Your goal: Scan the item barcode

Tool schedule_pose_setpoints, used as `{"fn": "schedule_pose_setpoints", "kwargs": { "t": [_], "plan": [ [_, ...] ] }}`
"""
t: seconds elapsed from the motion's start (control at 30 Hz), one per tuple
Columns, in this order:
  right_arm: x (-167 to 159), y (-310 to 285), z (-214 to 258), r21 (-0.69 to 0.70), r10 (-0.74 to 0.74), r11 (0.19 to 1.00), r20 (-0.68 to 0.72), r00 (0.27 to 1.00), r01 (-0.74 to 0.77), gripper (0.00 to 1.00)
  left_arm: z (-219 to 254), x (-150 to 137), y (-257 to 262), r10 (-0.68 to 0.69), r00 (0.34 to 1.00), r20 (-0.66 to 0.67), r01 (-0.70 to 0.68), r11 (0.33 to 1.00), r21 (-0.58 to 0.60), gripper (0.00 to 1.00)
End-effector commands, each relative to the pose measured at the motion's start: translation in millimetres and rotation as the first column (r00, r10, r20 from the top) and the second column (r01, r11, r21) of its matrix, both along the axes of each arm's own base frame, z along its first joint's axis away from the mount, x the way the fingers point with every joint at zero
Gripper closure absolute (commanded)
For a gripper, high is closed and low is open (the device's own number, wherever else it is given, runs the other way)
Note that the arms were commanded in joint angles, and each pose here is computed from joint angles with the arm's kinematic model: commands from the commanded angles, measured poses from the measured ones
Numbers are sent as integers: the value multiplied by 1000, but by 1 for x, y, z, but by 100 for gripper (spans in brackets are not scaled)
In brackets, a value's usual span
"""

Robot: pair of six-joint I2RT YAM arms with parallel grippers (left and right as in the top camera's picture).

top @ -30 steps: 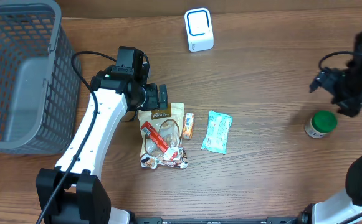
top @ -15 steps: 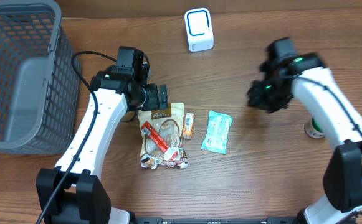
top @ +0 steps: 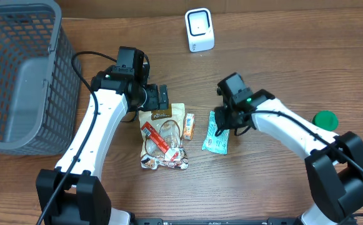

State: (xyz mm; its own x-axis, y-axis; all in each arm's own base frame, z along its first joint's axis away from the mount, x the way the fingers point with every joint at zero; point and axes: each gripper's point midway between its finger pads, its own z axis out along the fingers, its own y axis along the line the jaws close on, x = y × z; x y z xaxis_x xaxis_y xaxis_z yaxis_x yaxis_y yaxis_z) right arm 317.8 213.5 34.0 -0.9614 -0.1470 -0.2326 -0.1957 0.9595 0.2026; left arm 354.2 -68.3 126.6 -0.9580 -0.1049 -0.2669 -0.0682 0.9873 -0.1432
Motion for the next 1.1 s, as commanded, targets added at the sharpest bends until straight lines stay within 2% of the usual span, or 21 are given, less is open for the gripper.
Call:
{"fn": "schedule_pose_setpoints", "kwargs": {
  "t": [0.0,0.27,0.5,0.6,0.7,0.83,0.93,0.97,1.0,1.03,1.07],
  "plan": [
    [0,-20,-7,-86,-97,991,27,995,99,65,10,4,1,11,1000,29,-11,1000,-7,0],
    [-13,-36,-8,-148,-157,977,-13,988,153,67,10,4,1,11,1000,29,-11,1000,-7,0],
    [0,-37,33,-85,-176,979,81,981,183,66,10,4,1,11,1000,29,-11,1000,-7,0],
    [8,-46,50,-51,-210,975,117,971,217,66,16,20,-2,12,995,102,-10,1000,-19,0],
    [8,-58,55,-17,-247,968,86,965,250,66,27,41,-5,15,981,193,-8,999,-38,0],
    [4,-66,53,39,-200,979,11,980,200,66,25,30,-21,-14,989,145,32,992,-125,0],
    [6,-79,53,65,-222,973,-21,975,223,66,29,23,-47,-59,990,125,90,962,-256,0],
    [7,-85,53,71,-227,971,-29,973,229,66,31,19,-60,-88,989,116,120,944,-306,6],
    [7,-89,53,76,-233,969,-35,972,235,65,32,15,-71,-114,988,108,144,929,-341,27],
    [8,-94,52,76,-248,965,-40,968,251,63,32,10,-82,-142,985,100,169,915,-367,55],
    [10,-100,52,74,-265,961,-42,963,267,63,30,5,-92,-163,983,87,184,907,-379,77]
  ]
}}
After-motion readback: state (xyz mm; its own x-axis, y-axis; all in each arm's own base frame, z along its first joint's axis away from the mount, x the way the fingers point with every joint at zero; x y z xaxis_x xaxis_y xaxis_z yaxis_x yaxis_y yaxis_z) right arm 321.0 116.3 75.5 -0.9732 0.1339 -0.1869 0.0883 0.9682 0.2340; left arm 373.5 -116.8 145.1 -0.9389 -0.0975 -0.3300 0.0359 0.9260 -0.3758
